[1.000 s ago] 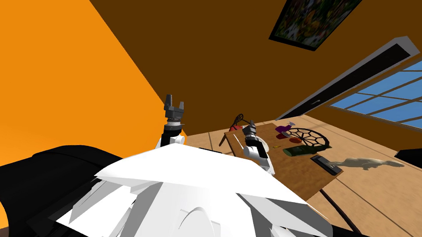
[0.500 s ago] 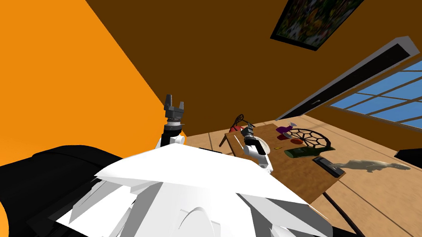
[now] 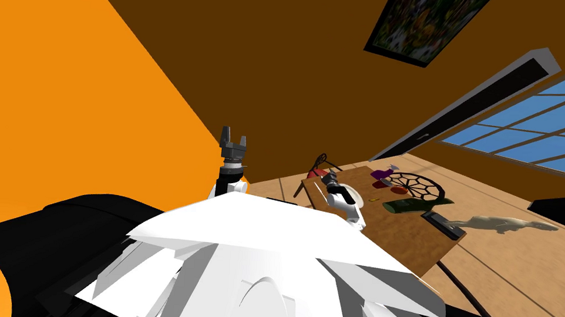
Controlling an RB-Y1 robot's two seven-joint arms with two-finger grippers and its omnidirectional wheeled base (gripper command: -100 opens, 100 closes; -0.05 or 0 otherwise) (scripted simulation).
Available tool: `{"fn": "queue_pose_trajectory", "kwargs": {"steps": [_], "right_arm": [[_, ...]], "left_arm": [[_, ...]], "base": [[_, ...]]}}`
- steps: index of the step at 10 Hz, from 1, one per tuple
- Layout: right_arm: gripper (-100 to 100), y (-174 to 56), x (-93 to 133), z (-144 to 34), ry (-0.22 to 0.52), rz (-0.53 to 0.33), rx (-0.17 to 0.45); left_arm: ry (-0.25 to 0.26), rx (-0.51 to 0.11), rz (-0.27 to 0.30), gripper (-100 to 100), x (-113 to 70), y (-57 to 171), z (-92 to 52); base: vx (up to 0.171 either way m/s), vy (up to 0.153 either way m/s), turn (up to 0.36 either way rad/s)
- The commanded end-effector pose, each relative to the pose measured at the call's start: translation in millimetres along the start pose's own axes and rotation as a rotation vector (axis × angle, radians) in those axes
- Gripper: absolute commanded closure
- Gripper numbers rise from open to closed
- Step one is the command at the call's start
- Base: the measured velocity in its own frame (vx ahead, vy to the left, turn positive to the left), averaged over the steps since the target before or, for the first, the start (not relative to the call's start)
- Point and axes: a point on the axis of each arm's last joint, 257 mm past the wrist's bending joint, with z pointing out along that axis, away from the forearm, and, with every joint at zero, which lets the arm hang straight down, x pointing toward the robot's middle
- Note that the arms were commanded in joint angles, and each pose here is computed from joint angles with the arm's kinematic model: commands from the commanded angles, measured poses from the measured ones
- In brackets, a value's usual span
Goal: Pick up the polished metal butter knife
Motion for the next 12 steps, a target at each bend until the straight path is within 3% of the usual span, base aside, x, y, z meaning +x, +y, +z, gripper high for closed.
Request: {"fn": "queue_pose_trajectory", "kwargs": {"steps": [1,4,5,12], "right_arm": [[-100,-15,-9,4.5,-0.018,0.017,0.045],[-100,-50,-32,11.2,-0.069,0.076,0.169],[-100,-54,-35,11.0,-0.074,0.077,0.177],[-100,-117,-84,8.5,-0.204,0.201,0.411]], "left_arm": [[0.0,0.0,0.0,0,0.0,0,0.0],[0.0,0.0,0.0,0,0.0,0,0.0],[0.0,0.0,0.0,0,0.0,0,0.0],[0.0,0.0,0.0,0,0.0,0,0.0]], "base": [[0.036,0.016,-0.007],[0.042,0.014,-0.01],[0.037,0.016,-0.008],[0.038,0.018,-0.009]]}}
